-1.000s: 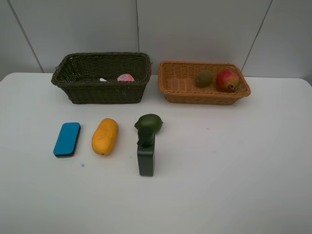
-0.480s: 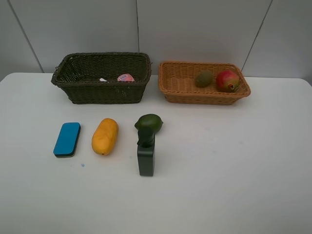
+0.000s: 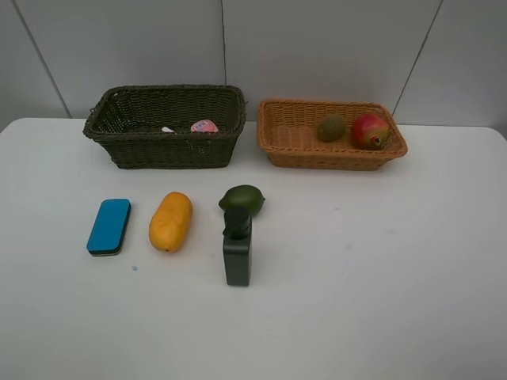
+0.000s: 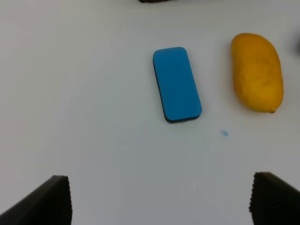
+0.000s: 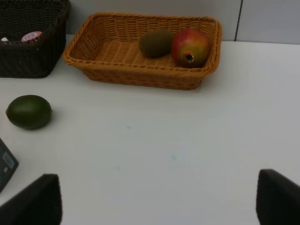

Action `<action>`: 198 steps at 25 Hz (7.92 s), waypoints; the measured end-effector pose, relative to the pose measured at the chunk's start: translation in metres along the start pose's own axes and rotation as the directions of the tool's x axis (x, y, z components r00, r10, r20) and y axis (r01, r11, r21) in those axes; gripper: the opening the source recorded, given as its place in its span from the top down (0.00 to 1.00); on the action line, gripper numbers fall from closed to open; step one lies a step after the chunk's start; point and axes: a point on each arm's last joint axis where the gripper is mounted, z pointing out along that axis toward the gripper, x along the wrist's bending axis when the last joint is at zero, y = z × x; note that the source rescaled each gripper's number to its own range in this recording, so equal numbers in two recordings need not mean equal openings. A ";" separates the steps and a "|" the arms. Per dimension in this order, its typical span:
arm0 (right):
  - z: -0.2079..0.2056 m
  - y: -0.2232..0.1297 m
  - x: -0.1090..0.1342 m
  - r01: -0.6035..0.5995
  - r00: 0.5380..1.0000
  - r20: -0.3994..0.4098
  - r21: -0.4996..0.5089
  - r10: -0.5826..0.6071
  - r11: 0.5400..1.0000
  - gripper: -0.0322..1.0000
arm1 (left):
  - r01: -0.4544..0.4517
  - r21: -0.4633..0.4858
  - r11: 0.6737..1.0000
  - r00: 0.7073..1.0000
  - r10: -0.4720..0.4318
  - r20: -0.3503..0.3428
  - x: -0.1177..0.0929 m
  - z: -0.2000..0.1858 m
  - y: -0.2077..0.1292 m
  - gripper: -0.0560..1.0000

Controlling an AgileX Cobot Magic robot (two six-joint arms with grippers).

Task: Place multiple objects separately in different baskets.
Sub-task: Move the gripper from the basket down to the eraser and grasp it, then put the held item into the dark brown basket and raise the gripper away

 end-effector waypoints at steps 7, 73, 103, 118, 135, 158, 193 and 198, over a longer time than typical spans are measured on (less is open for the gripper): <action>0.000 0.000 0.000 0.000 1.000 0.000 0.000 0.000 1.000 0.00 | 0.025 0.074 0.997 1.000 -0.025 0.001 0.007 0.052 0.033 0.00; 0.000 0.000 0.000 -0.001 1.000 0.001 0.000 0.001 1.000 0.00 | 0.124 0.555 0.822 0.989 -0.147 -0.003 -0.037 0.292 0.043 0.00; 0.000 0.000 0.000 -0.001 1.000 0.001 0.000 0.001 1.000 0.00 | 0.130 0.558 0.819 0.989 -0.151 -0.010 -0.037 0.297 0.041 0.65; 0.000 0.000 0.000 -0.001 1.000 0.001 0.001 0.001 1.000 0.00 | 0.098 0.558 0.824 0.992 -0.124 0.009 -0.037 0.297 0.041 0.65; 0.000 0.000 0.000 -0.001 1.000 0.001 0.001 0.001 1.000 0.00 | 0.048 0.639 0.768 0.995 -0.095 0.040 -0.040 0.282 0.059 0.65; 0.000 0.000 0.000 -0.001 1.000 0.001 0.001 0.001 1.000 0.00 | -0.185 0.494 0.849 0.982 0.139 0.130 -0.042 0.176 0.208 0.65; 0.000 0.000 0.000 -0.001 1.000 0.001 0.001 0.001 1.000 0.00 | -0.387 0.097 0.917 0.922 0.388 0.008 -0.041 0.322 0.234 0.65; 0.000 0.000 0.000 -0.001 1.000 0.001 0.001 0.001 1.000 0.00 | -0.378 0.085 0.922 0.925 0.379 0.012 -0.042 0.324 0.234 0.65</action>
